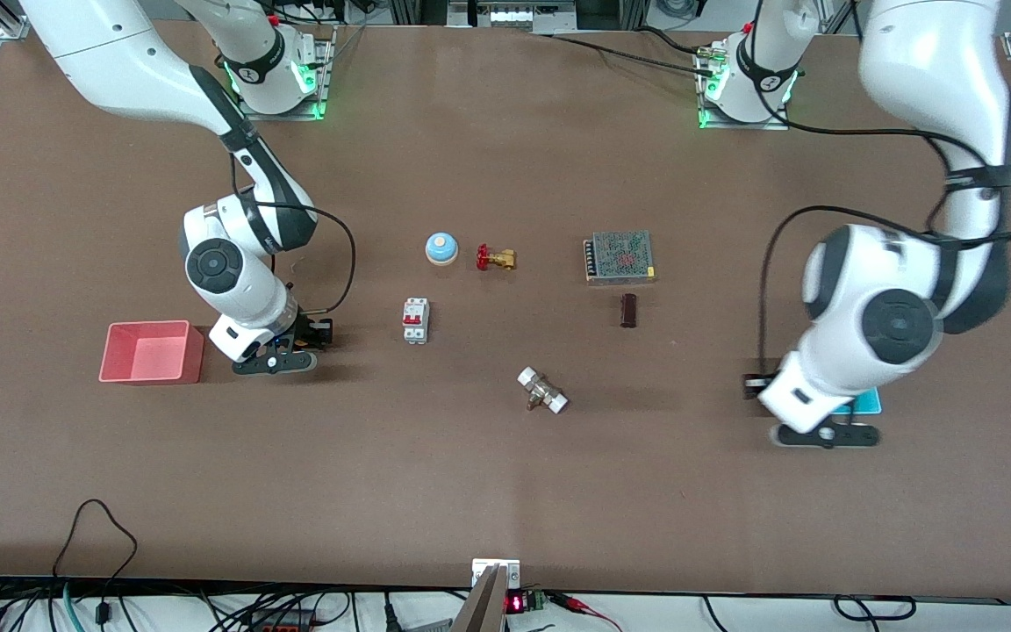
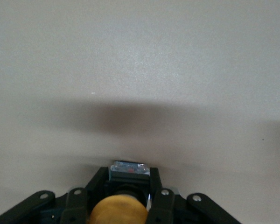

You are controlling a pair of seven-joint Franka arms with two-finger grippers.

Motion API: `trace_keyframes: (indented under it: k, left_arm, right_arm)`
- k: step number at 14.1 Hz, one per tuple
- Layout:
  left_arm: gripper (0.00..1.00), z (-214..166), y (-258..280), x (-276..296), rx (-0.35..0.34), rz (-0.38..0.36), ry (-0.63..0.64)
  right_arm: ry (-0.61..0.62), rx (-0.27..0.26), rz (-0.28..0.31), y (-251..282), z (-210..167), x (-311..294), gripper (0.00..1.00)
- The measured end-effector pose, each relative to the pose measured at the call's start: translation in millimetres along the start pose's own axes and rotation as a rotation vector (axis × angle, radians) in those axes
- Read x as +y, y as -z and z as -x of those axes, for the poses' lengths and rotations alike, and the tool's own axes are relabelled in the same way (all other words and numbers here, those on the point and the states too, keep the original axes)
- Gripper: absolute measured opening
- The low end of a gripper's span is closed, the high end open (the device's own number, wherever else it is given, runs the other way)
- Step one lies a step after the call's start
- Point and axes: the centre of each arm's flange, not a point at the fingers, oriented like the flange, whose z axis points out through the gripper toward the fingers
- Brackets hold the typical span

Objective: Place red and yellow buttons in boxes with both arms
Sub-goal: 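Carry the yellow button into the pink box while the left gripper carries red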

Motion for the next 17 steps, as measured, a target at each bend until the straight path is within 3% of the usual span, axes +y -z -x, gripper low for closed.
trace_keyframes:
  k: [4, 6, 8, 13, 17]
  left_arm:
    - [0.37, 18, -52, -86, -0.11, 0.003, 0.05]
    - [0.37, 28, -79, -95, -0.151, 0.006, 0.063]
    - [0.37, 32, -97, -94, -0.143, 0.008, 0.061]
    - [0.37, 40, -142, -91, -0.041, 0.019, 0.058]
    - [0.37, 46, -156, -92, -0.026, 0.022, 0.061]
  right_arm:
    - [-0.02, -0.005, 0.062, 74, -17, 39, 0.41]
    - [-0.002, -0.006, 0.067, 129, -19, 80, 0.41]
    - [0.019, 0.001, 0.055, 158, -17, 131, 0.41]
    - [0.057, -0.033, 0.067, 136, -3, 246, 0.41]
    - [0.066, 0.001, 0.059, 86, -17, 264, 0.41]
